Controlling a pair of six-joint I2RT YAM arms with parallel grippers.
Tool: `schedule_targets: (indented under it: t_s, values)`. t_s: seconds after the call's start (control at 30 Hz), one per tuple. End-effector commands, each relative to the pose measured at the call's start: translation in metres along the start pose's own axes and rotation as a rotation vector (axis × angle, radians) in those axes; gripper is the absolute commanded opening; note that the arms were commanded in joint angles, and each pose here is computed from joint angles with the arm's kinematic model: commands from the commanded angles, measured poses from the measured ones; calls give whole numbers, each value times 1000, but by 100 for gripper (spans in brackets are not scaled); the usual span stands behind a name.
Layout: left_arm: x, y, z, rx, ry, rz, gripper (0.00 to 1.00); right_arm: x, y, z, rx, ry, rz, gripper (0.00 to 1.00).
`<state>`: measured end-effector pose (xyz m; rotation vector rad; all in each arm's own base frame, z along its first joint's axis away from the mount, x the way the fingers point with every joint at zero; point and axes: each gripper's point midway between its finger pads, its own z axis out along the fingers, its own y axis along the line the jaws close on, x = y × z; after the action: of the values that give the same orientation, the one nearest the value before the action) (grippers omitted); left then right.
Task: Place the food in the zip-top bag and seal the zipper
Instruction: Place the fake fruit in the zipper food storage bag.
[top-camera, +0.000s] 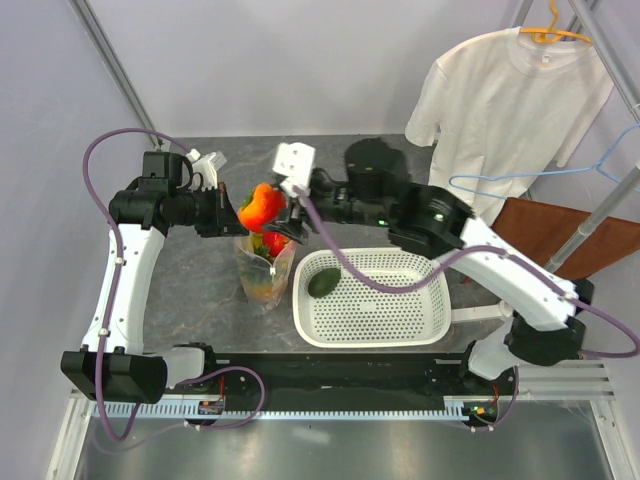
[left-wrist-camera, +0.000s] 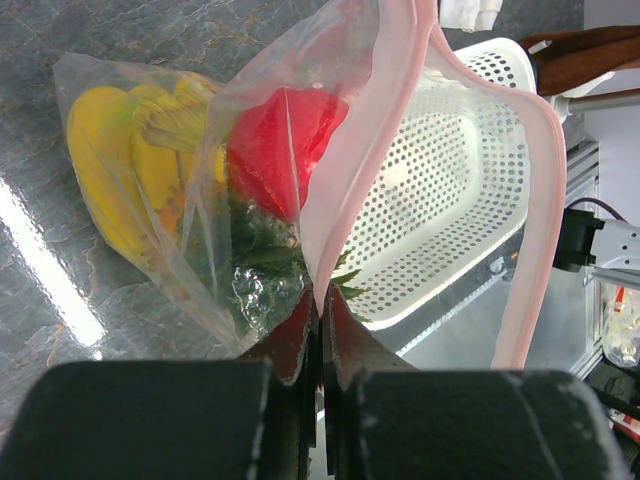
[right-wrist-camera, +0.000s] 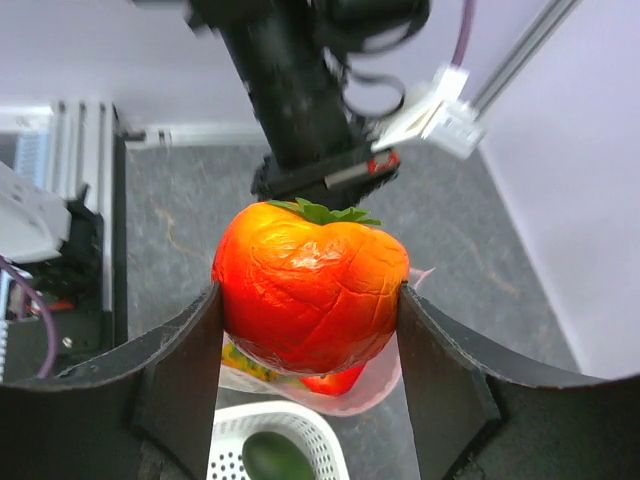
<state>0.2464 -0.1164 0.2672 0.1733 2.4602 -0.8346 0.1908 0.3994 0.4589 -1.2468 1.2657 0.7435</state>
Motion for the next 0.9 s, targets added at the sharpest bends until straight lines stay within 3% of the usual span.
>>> schedule_targets:
  t_s: [0.0,0.23,0.3,0.33,0.43,0.47,0.6,0.73,0.87]
  values:
    - [-8,-13,-7,42,-51,12,2,55,-9,43,38,157,13,45]
    - [-7,-12,-6,44,-45,11,2,89,-8,52,53,256,42,47]
    - [-8,-12,-5,45,-43,8,2,93,-7,53,51,277,49,51]
    - [-7,-12,-5,45,-42,7,2,98,-3,51,35,300,62,67]
    - [-8,-12,-5,44,-44,11,2,85,5,44,-5,279,100,96]
    - [-8,-11,-5,41,-45,12,2,78,8,41,-15,261,119,98]
    - [-8,-11,-4,42,-40,10,2,50,14,20,-33,186,165,98]
    - [-9,-12,-5,41,-45,10,2,52,8,-3,41,177,208,98]
    - [-10,-13,-6,44,-51,15,2,110,13,-28,85,268,234,98]
